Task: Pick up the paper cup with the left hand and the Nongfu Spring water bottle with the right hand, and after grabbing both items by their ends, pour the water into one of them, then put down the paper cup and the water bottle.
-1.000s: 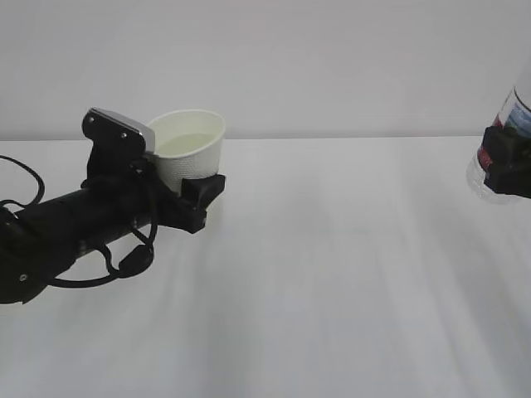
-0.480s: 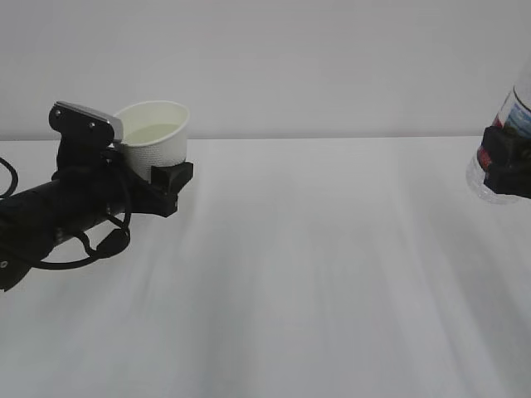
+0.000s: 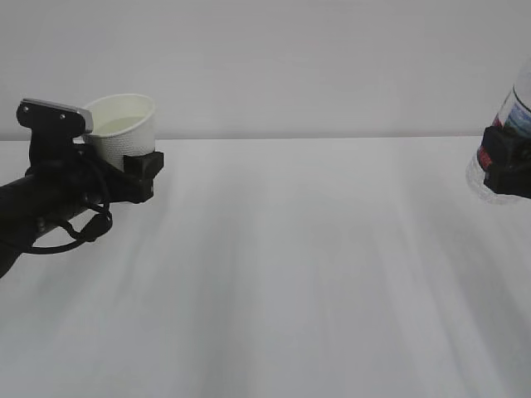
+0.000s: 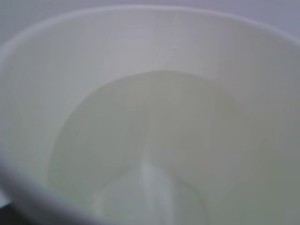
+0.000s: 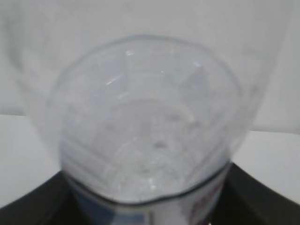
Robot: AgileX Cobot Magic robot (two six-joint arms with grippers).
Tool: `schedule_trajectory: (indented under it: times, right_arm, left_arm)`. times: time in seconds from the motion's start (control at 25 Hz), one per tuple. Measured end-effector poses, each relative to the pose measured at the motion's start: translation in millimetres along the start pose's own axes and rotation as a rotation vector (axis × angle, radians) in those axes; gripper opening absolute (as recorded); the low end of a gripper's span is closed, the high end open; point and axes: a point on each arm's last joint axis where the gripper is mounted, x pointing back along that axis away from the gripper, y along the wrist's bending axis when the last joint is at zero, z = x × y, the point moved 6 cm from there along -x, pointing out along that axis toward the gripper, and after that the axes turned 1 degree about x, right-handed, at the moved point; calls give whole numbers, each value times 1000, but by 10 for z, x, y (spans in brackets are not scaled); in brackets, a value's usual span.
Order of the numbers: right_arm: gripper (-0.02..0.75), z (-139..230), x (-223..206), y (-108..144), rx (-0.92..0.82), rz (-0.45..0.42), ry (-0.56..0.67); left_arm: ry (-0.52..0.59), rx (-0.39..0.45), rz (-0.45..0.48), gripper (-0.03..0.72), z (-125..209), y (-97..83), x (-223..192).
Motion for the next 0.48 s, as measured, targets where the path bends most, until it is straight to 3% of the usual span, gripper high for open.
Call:
schedule_trajectory:
  times: [0.48]
  right_arm:
    - [477,0,0,0,0,0,0]
  left_arm:
    - [-8,39,-98,544,-15,328,27]
